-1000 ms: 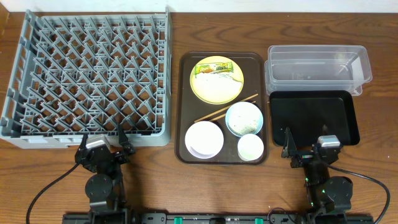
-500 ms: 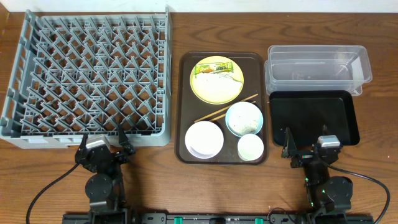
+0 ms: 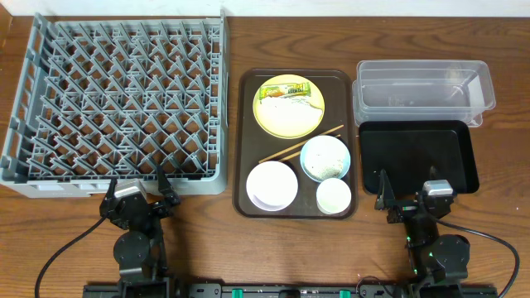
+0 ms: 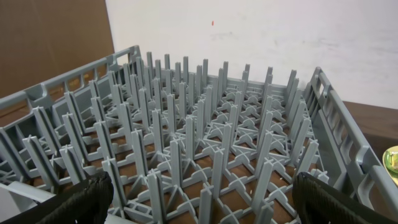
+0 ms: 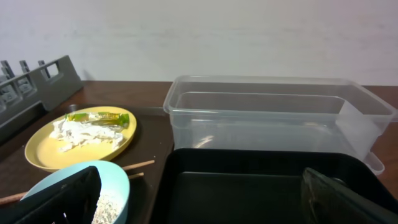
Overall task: Sort waste into correct bins and load items into the dishwasher
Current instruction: 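Raise the right gripper from rest toward the yellow plate, then grasp the wrapper and tissue on the yellow plate with the right gripper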
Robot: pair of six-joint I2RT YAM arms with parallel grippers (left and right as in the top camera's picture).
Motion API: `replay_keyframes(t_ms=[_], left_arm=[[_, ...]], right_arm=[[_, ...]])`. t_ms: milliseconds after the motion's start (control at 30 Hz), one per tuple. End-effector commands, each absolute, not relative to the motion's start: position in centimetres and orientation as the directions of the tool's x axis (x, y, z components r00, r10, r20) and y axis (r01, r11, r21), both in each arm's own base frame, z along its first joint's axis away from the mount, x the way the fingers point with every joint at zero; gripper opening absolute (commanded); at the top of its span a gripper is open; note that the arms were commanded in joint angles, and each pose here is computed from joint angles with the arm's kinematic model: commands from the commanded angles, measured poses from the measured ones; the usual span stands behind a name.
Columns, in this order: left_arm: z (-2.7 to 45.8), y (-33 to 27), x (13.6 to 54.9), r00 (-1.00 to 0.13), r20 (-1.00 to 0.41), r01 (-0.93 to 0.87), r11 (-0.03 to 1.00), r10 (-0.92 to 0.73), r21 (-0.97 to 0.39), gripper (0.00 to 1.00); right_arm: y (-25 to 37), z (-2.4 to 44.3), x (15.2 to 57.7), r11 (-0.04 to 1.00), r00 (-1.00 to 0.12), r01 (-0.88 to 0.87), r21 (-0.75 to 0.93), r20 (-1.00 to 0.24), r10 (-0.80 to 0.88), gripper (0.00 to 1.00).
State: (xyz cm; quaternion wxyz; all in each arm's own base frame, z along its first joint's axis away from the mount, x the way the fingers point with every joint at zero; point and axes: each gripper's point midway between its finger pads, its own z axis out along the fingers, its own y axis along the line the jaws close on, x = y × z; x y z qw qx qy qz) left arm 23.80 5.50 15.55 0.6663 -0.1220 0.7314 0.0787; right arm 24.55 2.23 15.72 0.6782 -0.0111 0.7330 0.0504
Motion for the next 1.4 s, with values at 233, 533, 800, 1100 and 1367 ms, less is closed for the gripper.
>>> replay_keyframes(t_ms=[233,533,800,1100,1367], left_arm=[[13.6,5.6,23.7,-0.143,-0.987,-0.289,0.957,-0.074,-0.03,0.92],[13.6,5.6,23.7,-0.143,-0.987,-0.288,0.957,-0.074,-0.03,0.92],[13.6,5.6,23.7,-0.143,-0.987,-0.288,0.957,-0.074,-0.03,0.92],[13.6,5.6,23.7,-0.143,-0.987,-0.289,0.957,-0.074,-0.03,0.93],[13.6,5.6,23.7,-0.143,-0.987,-0.288,0.957,-0.074,-0.03,0.92]], right_arm=[[1.7,16.4,24.6,0.998,-0.048,-0.053,0.042,-0.998,0.039,0.99],[2.9,23.0,23.9,0.99,0.164,-0.133,0.038,-0.985,0.06,0.99],[3.1,29.8,23.2,0.99,0.234,-0.144,0.0,-0.972,0.034,0.99],[8.5,35.8,28.7,0.908,0.11,-0.415,-0.057,-0.994,-0.012,0.99],[12.2,37.4,37.1,0.816,-0.165,-0.575,0.065,-0.986,-0.037,0.99]])
